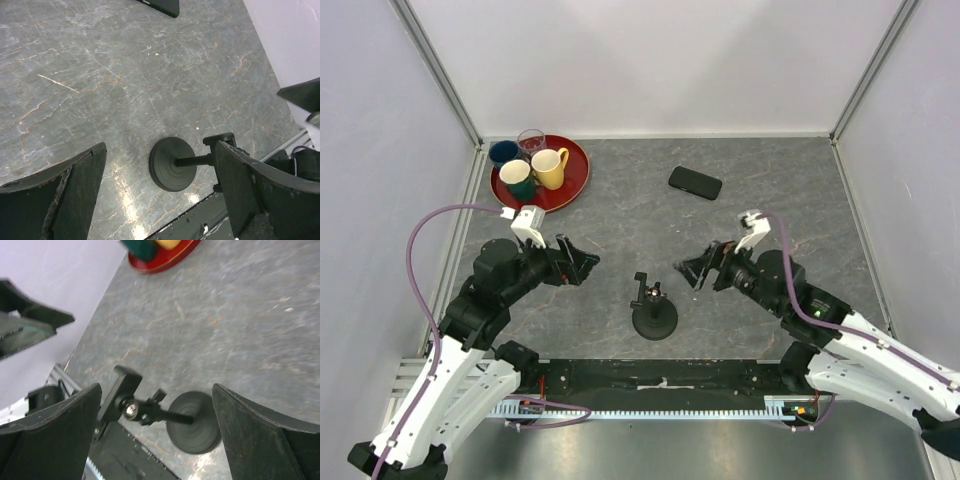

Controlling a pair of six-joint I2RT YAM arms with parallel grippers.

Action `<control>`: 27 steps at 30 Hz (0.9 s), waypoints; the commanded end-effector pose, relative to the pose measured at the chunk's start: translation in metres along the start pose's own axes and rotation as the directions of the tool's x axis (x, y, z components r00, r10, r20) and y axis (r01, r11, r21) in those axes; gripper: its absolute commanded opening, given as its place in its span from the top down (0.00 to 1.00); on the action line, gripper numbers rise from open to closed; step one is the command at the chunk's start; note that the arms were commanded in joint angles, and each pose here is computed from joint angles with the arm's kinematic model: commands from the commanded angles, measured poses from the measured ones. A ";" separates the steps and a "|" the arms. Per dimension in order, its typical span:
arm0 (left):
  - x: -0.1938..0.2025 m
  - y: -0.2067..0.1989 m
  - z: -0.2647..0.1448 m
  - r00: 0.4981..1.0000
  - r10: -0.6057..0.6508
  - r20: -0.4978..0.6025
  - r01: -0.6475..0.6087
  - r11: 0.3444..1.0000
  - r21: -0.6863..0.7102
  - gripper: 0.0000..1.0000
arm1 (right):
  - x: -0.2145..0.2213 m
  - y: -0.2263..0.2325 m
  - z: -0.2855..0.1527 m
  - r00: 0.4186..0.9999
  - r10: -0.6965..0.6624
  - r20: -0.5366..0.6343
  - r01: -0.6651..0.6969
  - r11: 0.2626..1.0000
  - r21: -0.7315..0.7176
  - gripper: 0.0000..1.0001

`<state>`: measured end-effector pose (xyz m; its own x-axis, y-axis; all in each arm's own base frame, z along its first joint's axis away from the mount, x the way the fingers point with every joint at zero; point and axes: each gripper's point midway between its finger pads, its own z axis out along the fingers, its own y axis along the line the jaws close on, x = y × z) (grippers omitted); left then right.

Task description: Place the phone on the phone stand

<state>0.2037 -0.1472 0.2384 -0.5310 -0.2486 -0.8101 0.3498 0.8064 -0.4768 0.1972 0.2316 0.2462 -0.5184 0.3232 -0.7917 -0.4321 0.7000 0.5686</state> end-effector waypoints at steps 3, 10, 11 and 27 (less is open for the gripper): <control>0.002 -0.022 0.004 0.999 -0.039 -0.015 0.041 0.992 0.115 0.06 | 0.046 0.041 0.006 0.987 -0.121 -0.110 0.106 0.986 -0.131 0.02; 0.004 -0.021 -0.001 1.000 -0.017 -0.008 0.017 0.992 0.123 0.07 | 0.113 0.023 -0.006 0.873 -0.422 -0.244 0.359 0.895 -0.265 0.02; 0.004 -0.022 -0.001 1.000 -0.016 -0.006 0.016 0.991 0.129 0.07 | 0.122 0.026 -0.008 0.858 -0.442 -0.261 0.361 0.881 -0.307 0.03; 0.036 -0.065 0.050 0.953 -0.034 -0.300 0.155 0.908 0.390 0.14 | 0.156 -0.007 0.041 0.958 -0.214 -0.194 0.201 0.976 -0.084 0.31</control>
<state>0.1910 -0.2200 0.2012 -0.7724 -0.0693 -0.6314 0.4907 0.5661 -0.6624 0.1318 0.2965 0.0916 -0.5395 -0.1860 -0.8212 -0.6871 0.6609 0.3017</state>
